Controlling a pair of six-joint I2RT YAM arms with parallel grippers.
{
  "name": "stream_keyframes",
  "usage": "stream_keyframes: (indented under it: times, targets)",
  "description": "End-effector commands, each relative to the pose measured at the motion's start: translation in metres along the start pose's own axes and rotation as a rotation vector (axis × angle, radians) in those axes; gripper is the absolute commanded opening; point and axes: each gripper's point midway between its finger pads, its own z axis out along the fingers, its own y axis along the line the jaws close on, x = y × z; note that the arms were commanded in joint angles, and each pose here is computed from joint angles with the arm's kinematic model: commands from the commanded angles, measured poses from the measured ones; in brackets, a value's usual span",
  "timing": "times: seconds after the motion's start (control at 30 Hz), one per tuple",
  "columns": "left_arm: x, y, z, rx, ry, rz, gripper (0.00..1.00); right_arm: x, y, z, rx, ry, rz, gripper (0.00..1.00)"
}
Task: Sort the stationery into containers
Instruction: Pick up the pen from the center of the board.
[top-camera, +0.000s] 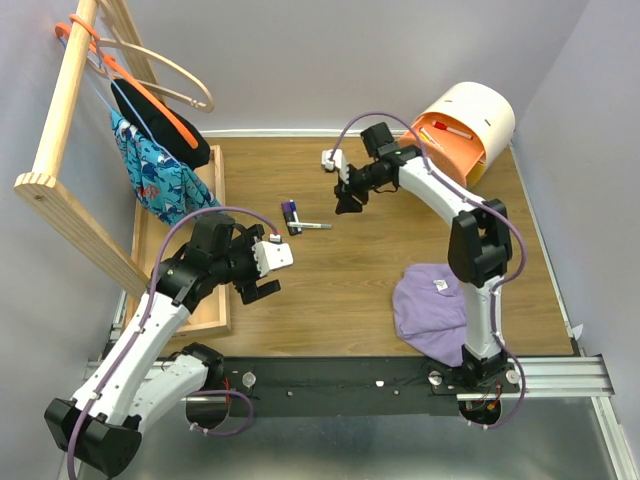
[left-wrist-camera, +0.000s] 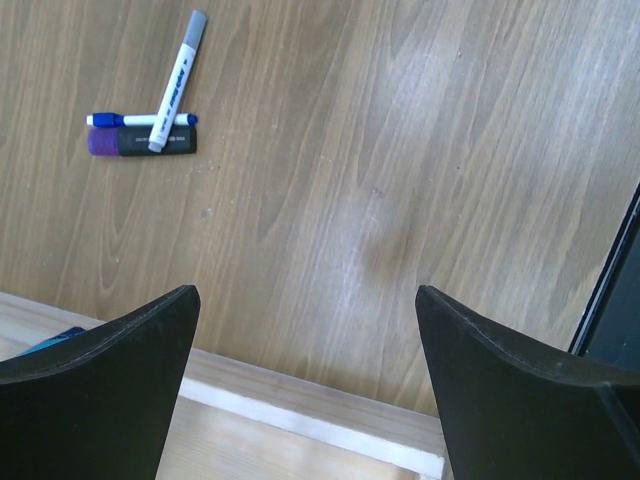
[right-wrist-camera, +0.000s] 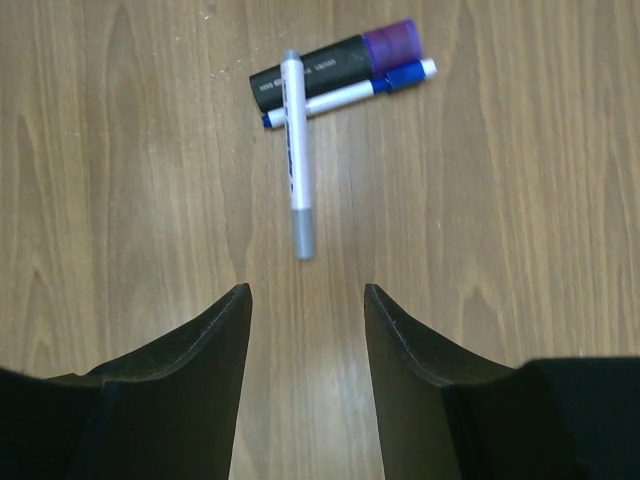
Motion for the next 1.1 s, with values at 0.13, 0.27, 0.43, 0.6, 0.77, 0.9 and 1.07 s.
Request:
stream_keyframes:
  times: [0.13, 0.27, 0.43, 0.6, 0.77, 0.9, 1.07]
  targets:
    - [0.001, 0.007, -0.002, -0.023, 0.006, -0.068, 0.98, 0.010, -0.006, 0.065, -0.031, 0.018, -0.219, 0.59]
    - [-0.004, 0.015, -0.004, -0.043, -0.013, -0.097, 0.98, 0.005, -0.008, 0.091, -0.043, 0.017, -0.236, 0.59]
    - [-0.005, 0.019, -0.005, -0.052, -0.013, -0.105, 0.98, 0.006, -0.014, 0.114, -0.052, 0.017, -0.237, 0.59]
    - [-0.003, 0.020, -0.004, -0.056, -0.014, -0.119, 0.98, 0.011, -0.004, 0.130, -0.096, 0.031, -0.242, 0.58]
    - [-0.002, 0.021, -0.002, -0.058, -0.015, -0.119, 0.98, 0.013, 0.012, 0.134, -0.127, 0.041, -0.255, 0.58]
    - [-0.002, 0.022, 0.001, -0.053, -0.017, -0.126, 0.98, 0.024, 0.026, 0.136, -0.163, 0.066, -0.238, 0.56]
    - [-0.004, 0.023, 0.002, -0.054, -0.024, -0.129, 0.98, 0.032, 0.039, 0.133, -0.194, 0.086, -0.215, 0.52]
